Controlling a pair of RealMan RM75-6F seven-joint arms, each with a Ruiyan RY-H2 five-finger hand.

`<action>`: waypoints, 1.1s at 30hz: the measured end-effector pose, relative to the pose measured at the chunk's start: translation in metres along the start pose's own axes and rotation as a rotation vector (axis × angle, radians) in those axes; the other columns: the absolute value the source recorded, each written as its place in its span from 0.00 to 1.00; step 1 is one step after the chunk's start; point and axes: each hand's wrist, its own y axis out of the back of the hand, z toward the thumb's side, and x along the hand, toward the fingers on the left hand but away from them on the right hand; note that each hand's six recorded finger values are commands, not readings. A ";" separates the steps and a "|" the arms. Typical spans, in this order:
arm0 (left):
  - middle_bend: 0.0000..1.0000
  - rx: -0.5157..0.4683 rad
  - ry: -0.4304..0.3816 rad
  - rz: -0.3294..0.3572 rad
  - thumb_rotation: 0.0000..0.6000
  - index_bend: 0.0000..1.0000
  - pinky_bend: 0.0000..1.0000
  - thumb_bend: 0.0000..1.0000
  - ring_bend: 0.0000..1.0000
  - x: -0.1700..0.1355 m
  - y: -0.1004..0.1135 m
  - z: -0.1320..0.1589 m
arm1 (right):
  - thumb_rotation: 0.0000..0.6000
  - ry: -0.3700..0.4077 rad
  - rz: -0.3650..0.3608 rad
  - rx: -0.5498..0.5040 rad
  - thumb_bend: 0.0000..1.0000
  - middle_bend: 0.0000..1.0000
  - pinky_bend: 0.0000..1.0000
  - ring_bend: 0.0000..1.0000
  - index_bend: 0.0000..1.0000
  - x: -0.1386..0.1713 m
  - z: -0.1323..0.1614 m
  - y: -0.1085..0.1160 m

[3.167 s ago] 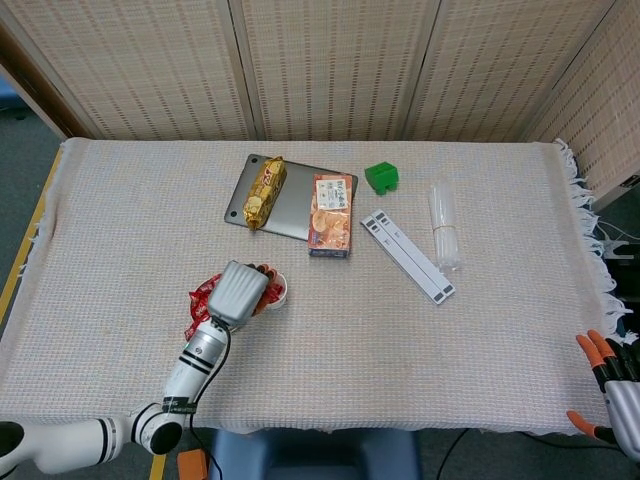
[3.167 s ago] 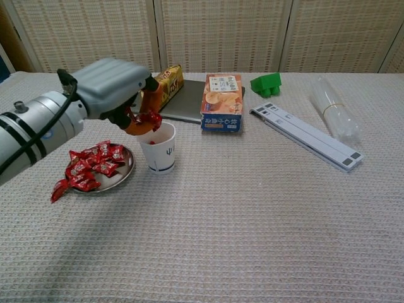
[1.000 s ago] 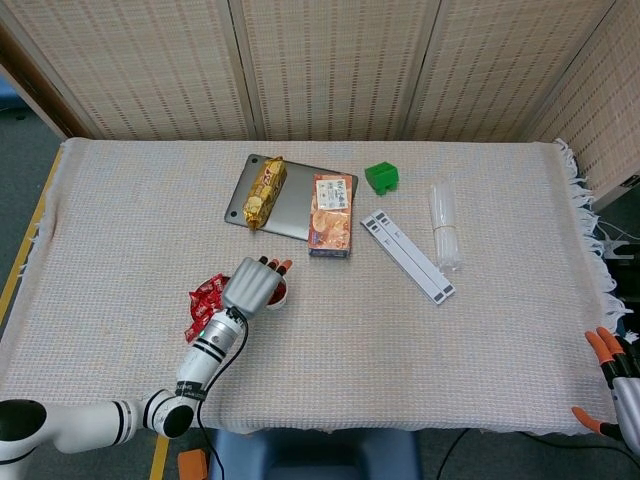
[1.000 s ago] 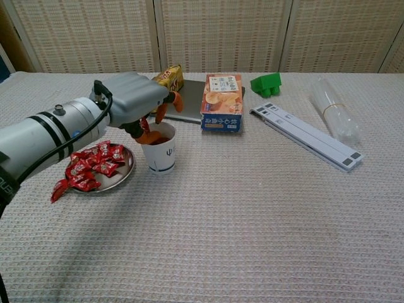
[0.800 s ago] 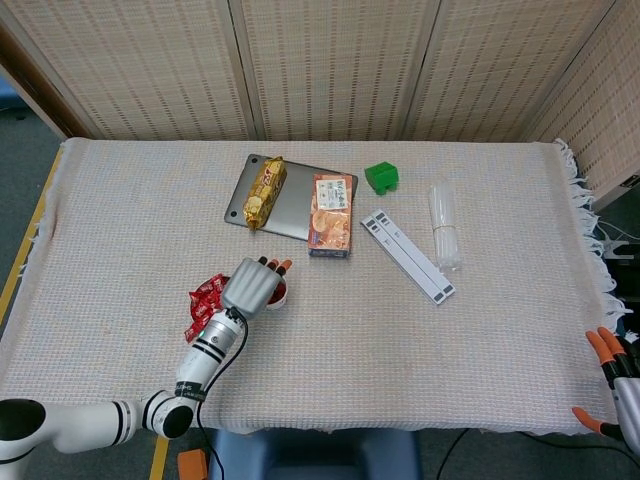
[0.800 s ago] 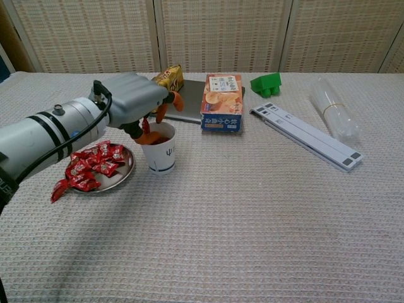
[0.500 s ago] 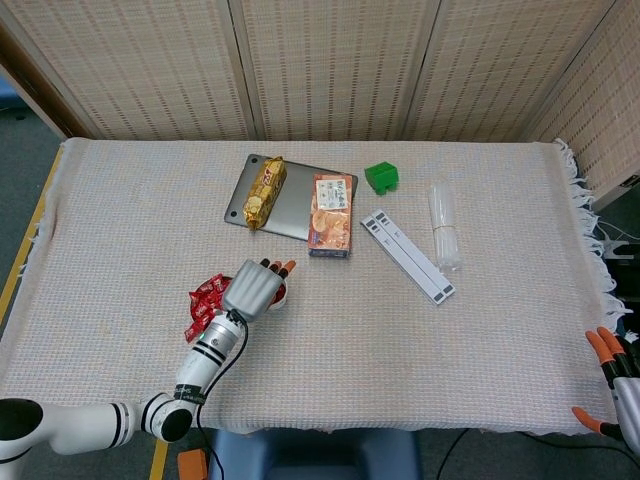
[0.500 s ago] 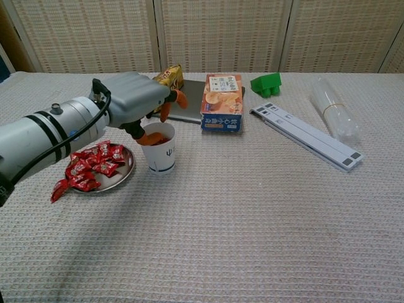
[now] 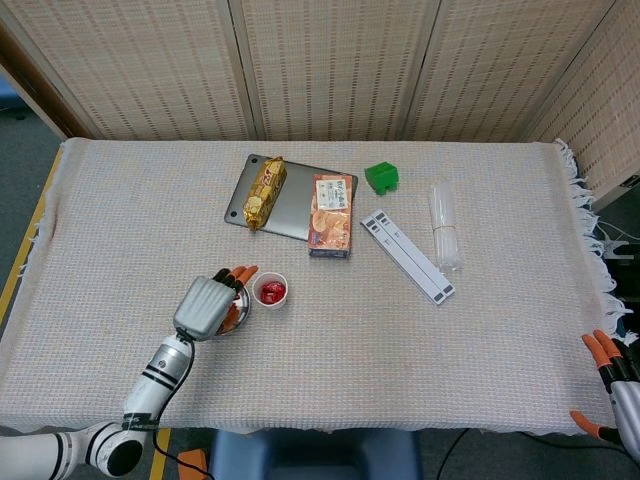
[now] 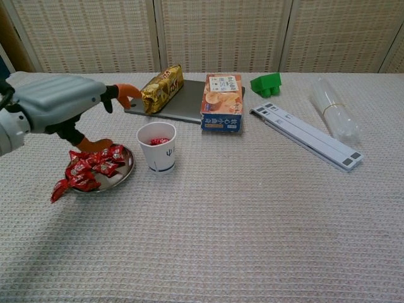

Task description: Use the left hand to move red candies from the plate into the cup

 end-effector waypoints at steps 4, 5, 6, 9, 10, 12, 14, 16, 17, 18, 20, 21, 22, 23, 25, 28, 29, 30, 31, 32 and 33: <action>0.19 -0.038 0.062 -0.048 1.00 0.12 1.00 0.35 0.28 -0.038 -0.027 -0.028 | 1.00 0.014 0.002 0.001 0.04 0.00 0.00 0.00 0.00 0.002 0.002 0.000; 0.21 -0.037 0.077 -0.058 1.00 0.14 1.00 0.35 0.29 -0.045 -0.033 -0.034 | 1.00 0.017 0.003 0.001 0.04 0.00 0.00 0.00 0.00 0.002 0.003 -0.001; 0.22 -0.034 0.091 -0.063 1.00 0.15 1.00 0.35 0.30 -0.052 -0.038 -0.039 | 1.00 0.021 0.005 0.002 0.04 0.00 0.00 0.00 0.00 0.002 0.004 -0.001; 0.27 -0.025 0.134 -0.068 1.00 0.19 1.00 0.35 0.34 -0.067 -0.052 -0.055 | 1.00 0.033 0.009 0.003 0.04 0.00 0.00 0.00 0.00 0.004 0.006 -0.002; 0.29 -0.019 0.145 -0.068 1.00 0.21 1.00 0.35 0.36 -0.070 -0.057 -0.060 | 1.00 0.037 0.009 0.003 0.04 0.00 0.00 0.00 0.00 0.004 0.007 -0.002; 0.30 -0.013 0.160 -0.066 1.00 0.22 1.00 0.35 0.38 -0.075 -0.065 -0.064 | 1.00 0.042 0.008 0.004 0.04 0.00 0.00 0.00 0.00 0.005 0.007 -0.002; 0.31 -0.006 0.171 -0.063 1.00 0.23 1.00 0.35 0.39 -0.079 -0.074 -0.067 | 1.00 0.045 0.008 0.004 0.04 0.00 0.00 0.00 0.00 0.006 0.008 -0.002; 0.32 0.002 0.178 -0.058 1.00 0.23 1.00 0.35 0.40 -0.080 -0.082 -0.069 | 1.00 0.047 0.007 0.004 0.04 0.00 0.00 0.00 0.00 0.007 0.008 -0.002; 0.32 0.004 0.181 -0.056 1.00 0.23 1.00 0.35 0.40 -0.081 -0.085 -0.069 | 1.00 0.047 0.007 0.004 0.04 0.00 0.00 0.00 0.00 0.007 0.008 -0.002; 0.32 0.003 0.182 -0.055 1.00 0.23 1.00 0.35 0.40 -0.081 -0.089 -0.068 | 1.00 0.047 0.007 0.004 0.04 0.00 0.00 0.00 0.00 0.007 0.008 -0.002; 0.32 -0.005 0.182 -0.055 1.00 0.23 1.00 0.35 0.41 -0.080 -0.096 -0.066 | 1.00 0.047 0.008 0.005 0.04 0.00 0.00 0.00 0.00 0.007 0.008 -0.002; 0.32 -0.006 0.181 -0.056 1.00 0.23 1.00 0.35 0.41 -0.080 -0.099 -0.064 | 1.00 0.047 0.009 0.005 0.04 0.00 0.00 0.00 0.00 0.007 0.008 -0.003; 0.33 -0.005 0.179 -0.055 1.00 0.23 1.00 0.35 0.41 -0.079 -0.102 -0.063 | 1.00 0.047 0.009 0.006 0.04 0.00 0.00 0.00 0.00 0.007 0.008 -0.003; 0.33 -0.005 0.178 -0.055 1.00 0.23 1.00 0.35 0.41 -0.078 -0.104 -0.062 | 1.00 0.047 0.009 0.006 0.04 0.00 0.00 0.00 0.00 0.007 0.008 -0.003; 0.34 -0.005 0.177 -0.055 1.00 0.24 1.00 0.35 0.42 -0.075 -0.108 -0.060 | 1.00 0.047 0.009 0.006 0.04 0.00 0.00 0.00 0.00 0.007 0.008 -0.003; 0.38 -0.001 0.178 -0.048 1.00 0.29 1.00 0.35 0.45 -0.071 -0.112 -0.060 | 1.00 0.046 0.008 0.005 0.04 0.00 0.00 0.00 0.00 0.007 0.008 -0.002; 0.41 0.001 0.178 -0.044 1.00 0.31 1.00 0.35 0.47 -0.070 -0.112 -0.060 | 1.00 0.045 0.008 0.005 0.04 0.00 0.00 0.00 0.00 0.007 0.008 -0.002; 0.43 0.003 0.179 -0.039 1.00 0.34 1.00 0.35 0.49 -0.070 -0.112 -0.060 | 1.00 0.045 0.007 0.005 0.04 0.00 0.00 0.00 0.00 0.007 0.007 -0.002; 0.46 0.005 0.181 -0.030 1.00 0.37 1.00 0.35 0.52 -0.068 -0.113 -0.061 | 1.00 0.043 0.008 0.005 0.04 0.00 0.00 0.00 0.00 0.007 0.007 -0.002; 0.49 0.007 0.182 -0.024 1.00 0.41 1.00 0.35 0.54 -0.068 -0.113 -0.061 | 1.00 0.043 0.007 0.005 0.04 0.00 0.00 0.00 0.00 0.007 0.007 -0.002; 0.50 0.010 0.183 -0.018 1.00 0.44 1.00 0.36 0.55 -0.067 -0.113 -0.062 | 1.00 0.043 0.007 0.005 0.04 0.00 0.00 0.00 0.00 0.007 0.007 -0.002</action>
